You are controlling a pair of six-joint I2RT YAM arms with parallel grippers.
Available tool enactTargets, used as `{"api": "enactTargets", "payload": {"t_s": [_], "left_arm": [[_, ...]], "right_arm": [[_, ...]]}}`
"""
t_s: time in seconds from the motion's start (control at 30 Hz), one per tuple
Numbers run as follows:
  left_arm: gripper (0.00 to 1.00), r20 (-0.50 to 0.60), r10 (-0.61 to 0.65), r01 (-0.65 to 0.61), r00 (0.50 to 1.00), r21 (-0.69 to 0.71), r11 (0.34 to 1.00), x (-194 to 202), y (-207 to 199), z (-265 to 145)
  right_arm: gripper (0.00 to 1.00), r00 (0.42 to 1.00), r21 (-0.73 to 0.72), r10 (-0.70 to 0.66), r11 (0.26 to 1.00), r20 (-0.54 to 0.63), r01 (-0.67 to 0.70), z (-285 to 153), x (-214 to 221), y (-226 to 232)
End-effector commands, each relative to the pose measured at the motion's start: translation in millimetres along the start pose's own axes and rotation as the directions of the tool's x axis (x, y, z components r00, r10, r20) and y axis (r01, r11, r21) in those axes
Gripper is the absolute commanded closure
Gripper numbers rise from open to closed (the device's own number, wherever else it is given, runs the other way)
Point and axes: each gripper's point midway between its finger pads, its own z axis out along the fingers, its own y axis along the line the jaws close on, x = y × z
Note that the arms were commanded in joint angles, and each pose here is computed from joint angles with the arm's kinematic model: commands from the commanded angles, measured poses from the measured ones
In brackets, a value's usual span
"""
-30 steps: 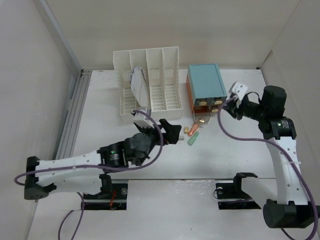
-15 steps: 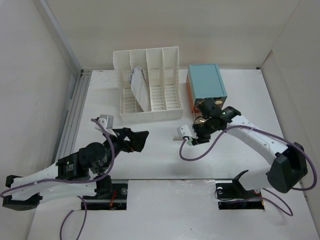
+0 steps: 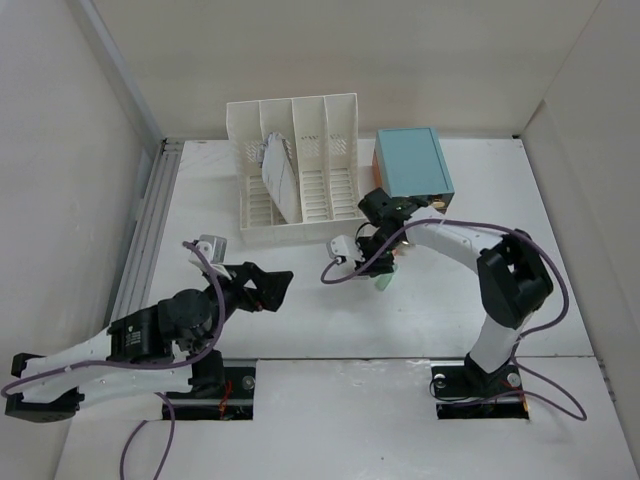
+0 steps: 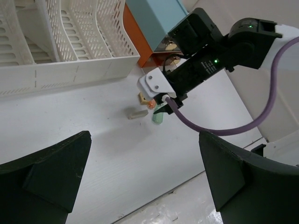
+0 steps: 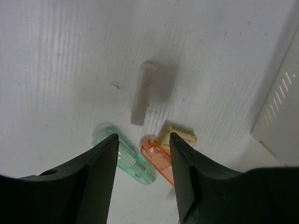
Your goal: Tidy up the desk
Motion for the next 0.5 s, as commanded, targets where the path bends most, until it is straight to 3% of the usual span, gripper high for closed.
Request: {"api": "enactTargets", "payload": {"t_s": [0.0, 0.37, 0.47], "left_arm": [[0.00, 0.023, -0.033, 0.033, 0.999, 0.010, 0.999, -9, 2, -6], [0.00, 0.060, -0.094, 0.092, 0.994, 0.044, 0.995, -22, 11, -22], [0.00, 0.072, -0.102, 0.100, 0.992, 0.043, 0.994, -25, 12, -23]], "right_arm": [[0.47, 0.998, 0.029, 0.030, 0.999, 0.057, -0.032, 5, -23, -15], [0.47, 0.989, -0.029, 0.132, 0.991, 0.072, -0.131, 39, -31, 5], [0.50, 0.986, 0.018, 0.163, 0.986, 0.044, -0.164, 45, -27, -2]]}}
